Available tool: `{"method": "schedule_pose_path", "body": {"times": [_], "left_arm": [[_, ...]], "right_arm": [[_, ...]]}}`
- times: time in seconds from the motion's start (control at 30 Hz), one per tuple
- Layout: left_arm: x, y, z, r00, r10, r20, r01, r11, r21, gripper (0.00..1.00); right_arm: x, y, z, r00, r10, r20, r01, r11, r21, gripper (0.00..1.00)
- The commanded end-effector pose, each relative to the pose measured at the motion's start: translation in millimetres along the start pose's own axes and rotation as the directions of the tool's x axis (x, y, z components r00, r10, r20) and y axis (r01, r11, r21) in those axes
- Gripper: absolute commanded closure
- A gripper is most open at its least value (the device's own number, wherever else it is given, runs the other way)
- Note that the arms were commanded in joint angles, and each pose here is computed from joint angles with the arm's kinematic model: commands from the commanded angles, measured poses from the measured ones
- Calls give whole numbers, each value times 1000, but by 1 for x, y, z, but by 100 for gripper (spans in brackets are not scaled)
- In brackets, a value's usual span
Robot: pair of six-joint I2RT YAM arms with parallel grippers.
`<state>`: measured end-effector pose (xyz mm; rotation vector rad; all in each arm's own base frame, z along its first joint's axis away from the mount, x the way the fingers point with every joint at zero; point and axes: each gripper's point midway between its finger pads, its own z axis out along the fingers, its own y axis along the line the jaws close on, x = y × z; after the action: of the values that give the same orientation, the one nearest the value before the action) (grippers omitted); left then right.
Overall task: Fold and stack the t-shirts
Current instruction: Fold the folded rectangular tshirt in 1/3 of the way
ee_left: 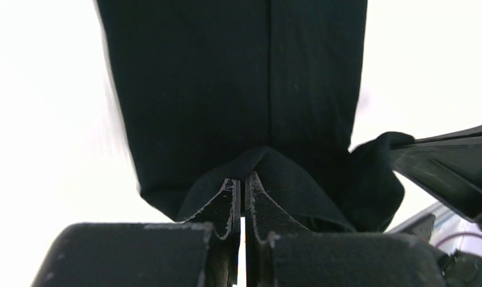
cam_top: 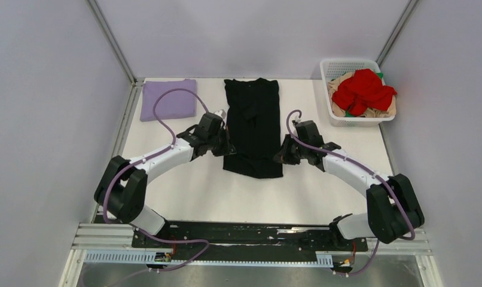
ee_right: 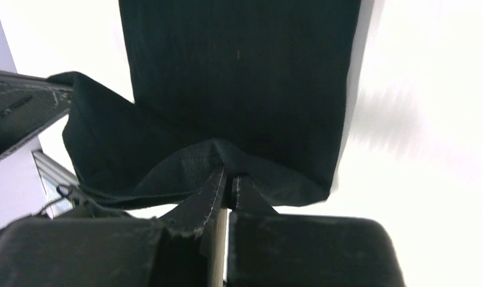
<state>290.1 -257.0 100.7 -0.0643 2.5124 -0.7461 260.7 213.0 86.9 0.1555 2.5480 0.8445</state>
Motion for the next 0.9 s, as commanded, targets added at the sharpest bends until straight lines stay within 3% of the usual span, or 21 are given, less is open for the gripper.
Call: {"method": "schedule_pose_path", "body": {"times": [0.0,0.43,0.87], "left_arm": [[-49,0,10,995,49,91,-48,999,-17,100],[-127,30,52,992,26,122,-22,999,-38,100],[-152,41,98,995,28,100,-26,999,-24,95]], "right_arm": [[-72,24,4,984,-78,159,87,995,-54,100],[-150,10,38,974,-110,199,122,991,-49,100],[-190,-17,77,968,-112,223,113,994,8,98]]}}
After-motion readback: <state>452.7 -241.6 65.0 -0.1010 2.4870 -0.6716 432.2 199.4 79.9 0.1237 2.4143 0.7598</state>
